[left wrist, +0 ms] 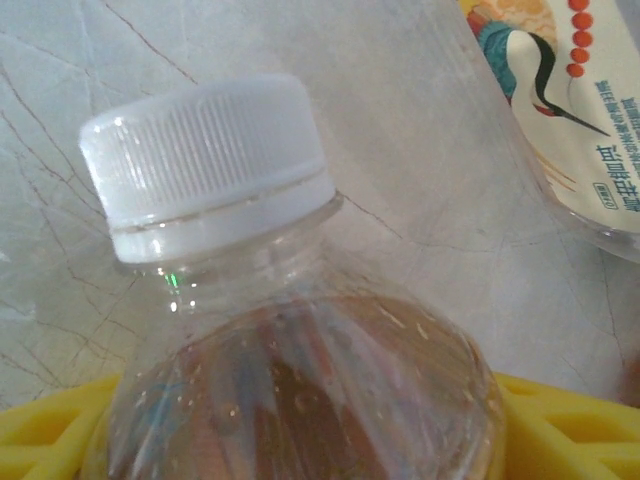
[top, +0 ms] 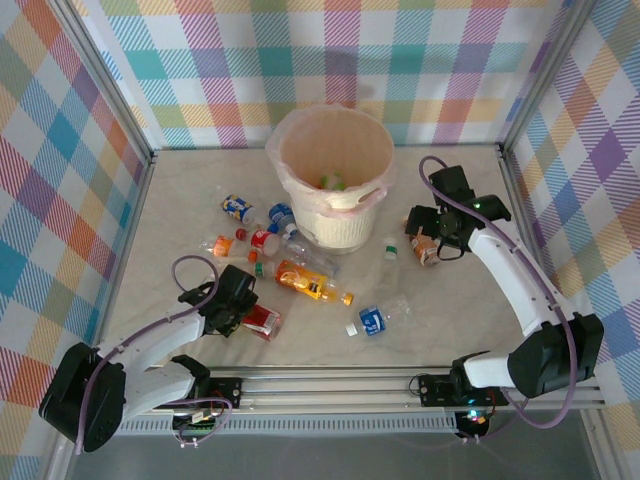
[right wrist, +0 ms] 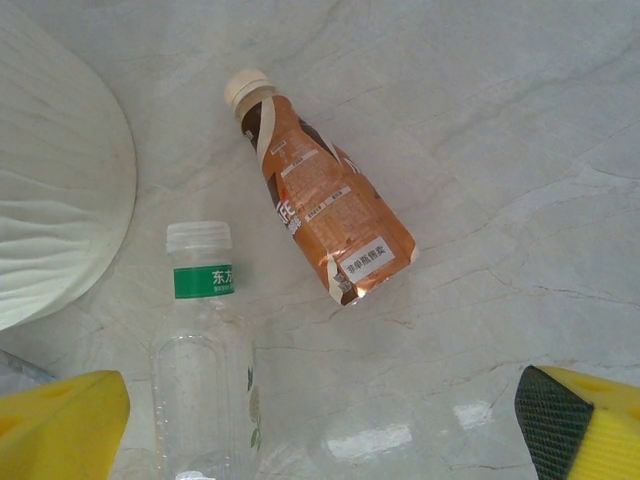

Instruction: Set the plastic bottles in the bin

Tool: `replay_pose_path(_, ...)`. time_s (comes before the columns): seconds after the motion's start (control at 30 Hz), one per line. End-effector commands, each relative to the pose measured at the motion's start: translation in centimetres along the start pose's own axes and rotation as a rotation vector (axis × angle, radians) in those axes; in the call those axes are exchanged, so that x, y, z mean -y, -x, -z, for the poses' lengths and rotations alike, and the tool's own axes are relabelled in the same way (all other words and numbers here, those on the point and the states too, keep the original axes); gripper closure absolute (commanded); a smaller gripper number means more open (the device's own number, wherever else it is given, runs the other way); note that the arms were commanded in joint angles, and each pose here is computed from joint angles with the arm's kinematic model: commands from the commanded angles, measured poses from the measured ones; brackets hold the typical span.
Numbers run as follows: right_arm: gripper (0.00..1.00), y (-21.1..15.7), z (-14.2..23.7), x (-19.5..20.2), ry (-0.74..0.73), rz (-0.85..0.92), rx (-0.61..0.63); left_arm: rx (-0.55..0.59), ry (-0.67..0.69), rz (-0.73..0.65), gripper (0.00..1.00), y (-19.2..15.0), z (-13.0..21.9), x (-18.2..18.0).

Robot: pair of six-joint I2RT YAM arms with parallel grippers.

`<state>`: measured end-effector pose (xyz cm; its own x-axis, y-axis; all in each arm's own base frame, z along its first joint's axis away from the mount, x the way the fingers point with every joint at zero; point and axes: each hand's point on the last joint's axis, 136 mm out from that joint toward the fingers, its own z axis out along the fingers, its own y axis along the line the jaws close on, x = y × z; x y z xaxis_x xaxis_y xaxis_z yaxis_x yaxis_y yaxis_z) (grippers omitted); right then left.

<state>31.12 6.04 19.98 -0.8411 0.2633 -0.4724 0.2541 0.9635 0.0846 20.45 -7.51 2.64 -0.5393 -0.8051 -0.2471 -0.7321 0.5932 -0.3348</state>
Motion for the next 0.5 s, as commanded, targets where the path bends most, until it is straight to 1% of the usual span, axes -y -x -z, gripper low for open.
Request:
replay_pose_path(0.0,0.00,-0.8,0.6,0.3,0.017,-0.026,-0.025,0.014,0.013,-0.005,0.44,0.6,1.2,-0.4)
replay_pose_path(0.13,0.00,-1.9,0.1,0.3,0.027,-0.018,-0.063,0.075,-0.022,-0.012,0.55,1.9,2.9,-0.1)
replay_pose_path(0.17,0.00,-2.1,-0.1,0.4,0.020,-0.018,-0.070,0.089,-0.032,-0.015,0.56,2.2,3.4,0.0)
replay_pose_path(0.27,0.00,-2.6,-0.6,0.7,0.009,-0.022,-0.088,0.137,-0.082,-0.037,0.58,3.4,5.1,0.9)
replay_pose_path(0.47,0.00,-3.6,-1.2,0.7,0.027,-0.043,-0.116,0.265,-0.194,-0.131,0.59,6.3,10.1,3.9)
